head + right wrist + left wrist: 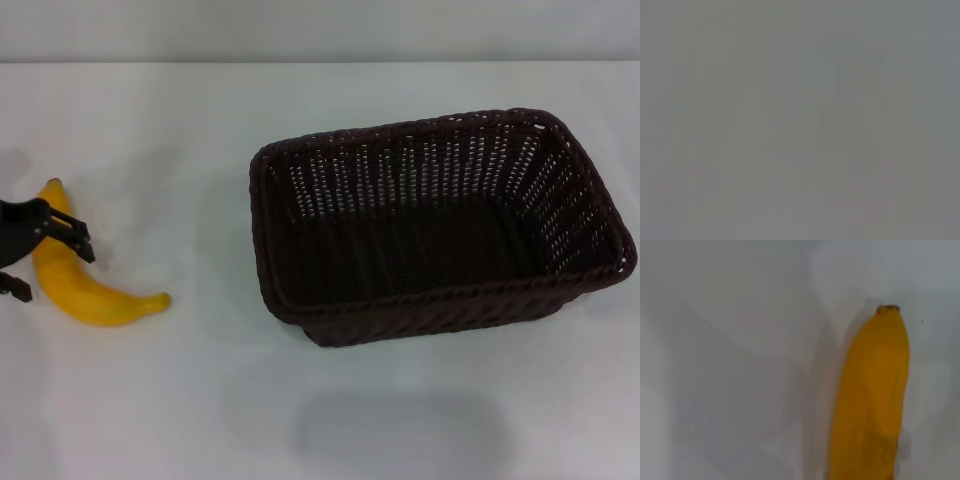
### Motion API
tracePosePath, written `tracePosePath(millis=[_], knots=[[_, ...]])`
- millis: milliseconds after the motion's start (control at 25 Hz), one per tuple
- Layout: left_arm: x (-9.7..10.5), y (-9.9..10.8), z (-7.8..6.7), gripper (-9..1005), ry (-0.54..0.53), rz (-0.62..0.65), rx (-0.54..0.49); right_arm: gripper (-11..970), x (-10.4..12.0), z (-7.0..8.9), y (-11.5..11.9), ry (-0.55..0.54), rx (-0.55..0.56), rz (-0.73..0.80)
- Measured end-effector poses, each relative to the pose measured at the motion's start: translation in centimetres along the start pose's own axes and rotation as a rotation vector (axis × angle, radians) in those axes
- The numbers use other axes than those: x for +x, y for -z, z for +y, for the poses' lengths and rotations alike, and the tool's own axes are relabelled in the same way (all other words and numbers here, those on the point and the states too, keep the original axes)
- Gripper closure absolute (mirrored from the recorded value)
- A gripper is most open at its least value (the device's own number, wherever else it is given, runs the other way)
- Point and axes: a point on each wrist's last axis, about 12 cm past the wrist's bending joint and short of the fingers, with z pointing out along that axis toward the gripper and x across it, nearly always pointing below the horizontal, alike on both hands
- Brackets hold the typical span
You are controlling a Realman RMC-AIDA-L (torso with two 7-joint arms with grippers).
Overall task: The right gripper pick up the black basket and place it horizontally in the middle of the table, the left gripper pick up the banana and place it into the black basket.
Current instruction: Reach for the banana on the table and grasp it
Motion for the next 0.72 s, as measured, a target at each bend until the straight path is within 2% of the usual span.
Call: tracePosePath(millis=[160,720], knots=[[0.18,-0.68,0.05,127,0.002,-0.004,0.001,86,-0.01,0.02,-0.02,0.001,0.0,0.0],[-0.19,-1.19,0.46,127,-0.002,-0.042,-0.007,101,0.24,0.25,-0.34,0.009,-0.009,0.026]])
